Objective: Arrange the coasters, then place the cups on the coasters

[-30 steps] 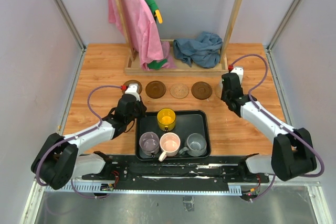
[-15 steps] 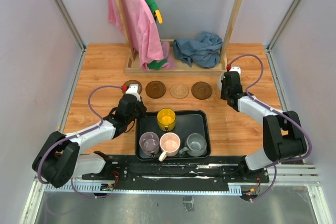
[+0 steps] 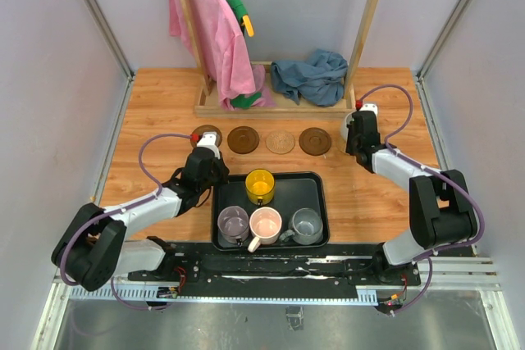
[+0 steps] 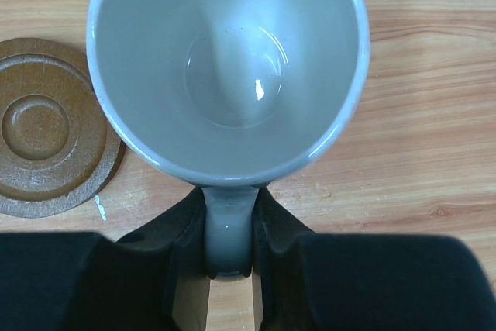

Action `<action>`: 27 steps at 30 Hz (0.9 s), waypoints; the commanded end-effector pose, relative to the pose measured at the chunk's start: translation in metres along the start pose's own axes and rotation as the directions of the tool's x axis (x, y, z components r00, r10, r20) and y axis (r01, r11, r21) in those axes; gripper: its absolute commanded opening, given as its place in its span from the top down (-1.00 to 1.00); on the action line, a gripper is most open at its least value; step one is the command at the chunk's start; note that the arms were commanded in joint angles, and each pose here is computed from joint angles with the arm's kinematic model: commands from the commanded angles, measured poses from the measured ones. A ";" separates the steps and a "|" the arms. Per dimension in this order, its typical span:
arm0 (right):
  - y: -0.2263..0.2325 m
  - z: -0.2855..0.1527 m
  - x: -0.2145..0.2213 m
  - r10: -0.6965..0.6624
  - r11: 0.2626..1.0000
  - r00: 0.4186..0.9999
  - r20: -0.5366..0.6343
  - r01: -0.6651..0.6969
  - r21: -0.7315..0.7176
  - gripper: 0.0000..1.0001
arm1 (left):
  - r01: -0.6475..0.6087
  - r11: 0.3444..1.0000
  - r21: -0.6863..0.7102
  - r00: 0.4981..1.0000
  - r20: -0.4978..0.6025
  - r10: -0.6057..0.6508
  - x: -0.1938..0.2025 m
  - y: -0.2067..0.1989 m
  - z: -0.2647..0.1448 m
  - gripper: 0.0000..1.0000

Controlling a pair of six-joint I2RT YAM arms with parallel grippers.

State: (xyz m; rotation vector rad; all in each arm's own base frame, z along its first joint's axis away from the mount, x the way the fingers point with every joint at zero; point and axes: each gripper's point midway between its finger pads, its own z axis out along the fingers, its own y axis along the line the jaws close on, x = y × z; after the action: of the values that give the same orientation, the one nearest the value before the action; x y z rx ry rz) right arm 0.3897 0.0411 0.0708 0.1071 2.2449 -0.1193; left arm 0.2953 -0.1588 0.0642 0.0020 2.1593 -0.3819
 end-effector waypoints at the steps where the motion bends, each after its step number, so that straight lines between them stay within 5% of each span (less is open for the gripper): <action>1: -0.005 0.002 -0.024 0.038 0.999 0.995 0.091 -0.039 0.015 0.98 | -0.008 1.000 0.011 0.999 0.033 0.008 -0.011 -0.006 0.003 0.84; 27: -0.005 0.005 -0.012 0.054 0.998 0.997 0.049 -0.055 0.020 0.98 | -0.006 1.000 0.018 1.000 0.026 0.006 -0.009 -0.007 0.001 0.83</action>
State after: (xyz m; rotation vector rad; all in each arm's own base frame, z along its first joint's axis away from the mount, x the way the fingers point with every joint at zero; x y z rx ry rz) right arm 0.3750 0.0387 0.0530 0.1245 2.2965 -0.1260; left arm 0.2947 -0.1586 0.0601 0.0036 2.1718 -0.3767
